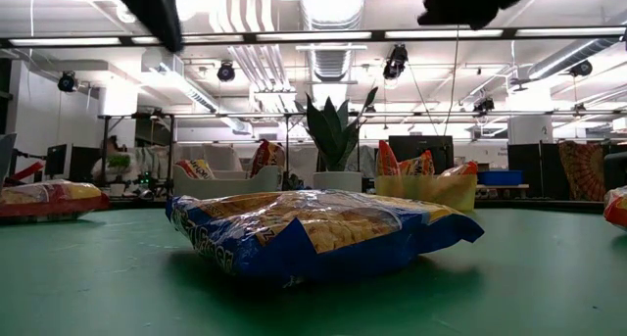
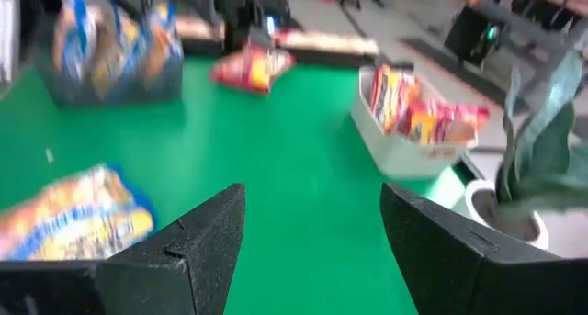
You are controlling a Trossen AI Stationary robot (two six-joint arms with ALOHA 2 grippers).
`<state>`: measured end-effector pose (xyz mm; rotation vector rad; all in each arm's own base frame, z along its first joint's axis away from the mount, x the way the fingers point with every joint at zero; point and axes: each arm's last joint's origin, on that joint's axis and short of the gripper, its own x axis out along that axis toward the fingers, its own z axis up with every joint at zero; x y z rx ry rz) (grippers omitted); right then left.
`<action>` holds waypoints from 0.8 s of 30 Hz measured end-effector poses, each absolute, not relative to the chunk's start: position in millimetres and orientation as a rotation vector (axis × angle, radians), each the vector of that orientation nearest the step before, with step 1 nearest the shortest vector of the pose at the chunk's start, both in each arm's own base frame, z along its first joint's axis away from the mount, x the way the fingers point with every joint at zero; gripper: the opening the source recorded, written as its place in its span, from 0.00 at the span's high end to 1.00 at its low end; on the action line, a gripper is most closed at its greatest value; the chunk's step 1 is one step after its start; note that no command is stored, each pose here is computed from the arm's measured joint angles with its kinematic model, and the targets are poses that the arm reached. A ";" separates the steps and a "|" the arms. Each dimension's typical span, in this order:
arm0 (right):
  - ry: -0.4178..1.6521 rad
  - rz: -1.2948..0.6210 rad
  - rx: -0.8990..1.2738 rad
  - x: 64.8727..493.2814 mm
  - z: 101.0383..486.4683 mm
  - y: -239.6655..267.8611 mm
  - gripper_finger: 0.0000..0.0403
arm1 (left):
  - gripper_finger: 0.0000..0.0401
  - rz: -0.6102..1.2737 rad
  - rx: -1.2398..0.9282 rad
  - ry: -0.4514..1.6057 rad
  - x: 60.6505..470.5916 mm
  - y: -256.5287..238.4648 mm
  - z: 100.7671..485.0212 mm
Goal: Sort Maruchan noodles
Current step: Put the red noodle pack into the white bin
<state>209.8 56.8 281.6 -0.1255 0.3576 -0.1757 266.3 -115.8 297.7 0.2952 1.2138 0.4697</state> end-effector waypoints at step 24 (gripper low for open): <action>0.505 -0.307 -0.121 169.6 274.9 40.4 0.40 | 0.85 1.233 -0.307 1.633 204.1 -10.1 184.8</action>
